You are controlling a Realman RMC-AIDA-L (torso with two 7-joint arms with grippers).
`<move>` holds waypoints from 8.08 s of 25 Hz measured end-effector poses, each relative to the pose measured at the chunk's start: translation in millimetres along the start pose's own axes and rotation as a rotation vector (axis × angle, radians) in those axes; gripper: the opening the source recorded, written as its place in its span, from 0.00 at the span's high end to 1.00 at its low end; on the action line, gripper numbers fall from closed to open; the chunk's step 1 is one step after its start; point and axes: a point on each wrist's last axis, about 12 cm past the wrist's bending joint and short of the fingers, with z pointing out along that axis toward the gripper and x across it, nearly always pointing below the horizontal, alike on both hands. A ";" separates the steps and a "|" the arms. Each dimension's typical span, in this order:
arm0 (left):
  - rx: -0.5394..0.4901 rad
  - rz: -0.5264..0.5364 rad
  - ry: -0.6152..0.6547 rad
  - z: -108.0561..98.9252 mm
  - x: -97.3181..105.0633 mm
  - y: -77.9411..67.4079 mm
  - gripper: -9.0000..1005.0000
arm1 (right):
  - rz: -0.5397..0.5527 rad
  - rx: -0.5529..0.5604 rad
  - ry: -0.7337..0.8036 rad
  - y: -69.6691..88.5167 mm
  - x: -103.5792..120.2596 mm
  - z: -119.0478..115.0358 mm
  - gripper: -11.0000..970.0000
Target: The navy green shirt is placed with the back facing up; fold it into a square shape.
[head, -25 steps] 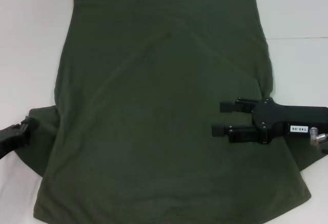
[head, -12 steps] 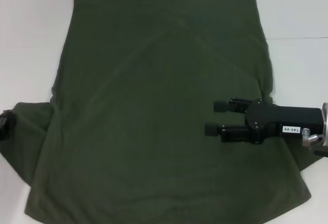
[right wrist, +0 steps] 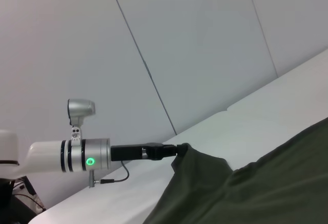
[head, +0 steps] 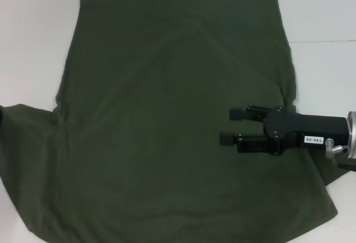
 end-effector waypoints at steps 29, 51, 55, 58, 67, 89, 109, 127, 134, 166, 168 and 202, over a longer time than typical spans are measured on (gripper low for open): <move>0.574 -0.010 0.065 -9.5 -19.3 -70.0 0.96 | 0.008 0.005 -0.009 0.5 4.3 -3.2 0.07; 0.644 -0.079 0.060 19.6 -11.8 -103.4 0.47 | 0.015 0.031 -0.039 -2.6 1.4 -11.1 0.08; 0.664 -0.072 0.036 18.0 -13.6 -105.0 0.34 | 0.050 0.051 -0.062 -4.8 -0.6 -15.9 0.08; 0.737 -0.046 -0.021 11.2 -15.2 -111.2 0.09 | 0.130 0.089 -0.100 -9.3 -3.3 -25.0 0.08; 0.942 0.173 -0.117 -1.9 -1.9 -136.4 0.08 | 0.422 0.188 -0.186 -18.2 -5.8 -67.1 0.08; 0.993 0.316 -0.015 0.4 22.3 -151.0 0.08 | 0.743 0.646 -0.073 -46.2 22.6 -148.9 0.08; 0.973 0.304 -0.008 2.0 25.3 -150.7 0.09 | 0.716 0.638 -0.030 -56.3 38.7 -111.4 0.08; 0.979 0.303 -0.007 3.5 23.3 -152.3 0.09 | 0.746 0.611 -0.019 -46.2 52.3 -116.7 0.08; 0.985 0.302 -0.009 3.1 23.0 -152.8 0.08 | 0.739 0.607 -0.016 -47.0 50.7 -114.6 0.08; 0.972 0.302 -0.014 4.0 21.5 -151.3 0.09 | 0.720 0.686 -0.109 -55.6 40.3 -134.6 0.98; 0.972 0.302 -0.015 4.1 21.4 -151.3 0.09 | 0.704 0.692 -0.109 -58.3 34.3 -137.8 0.98; 0.975 0.276 -0.010 7.6 16.7 -153.8 0.09 | 0.481 0.443 0.061 -62.7 -45.5 -72.7 0.98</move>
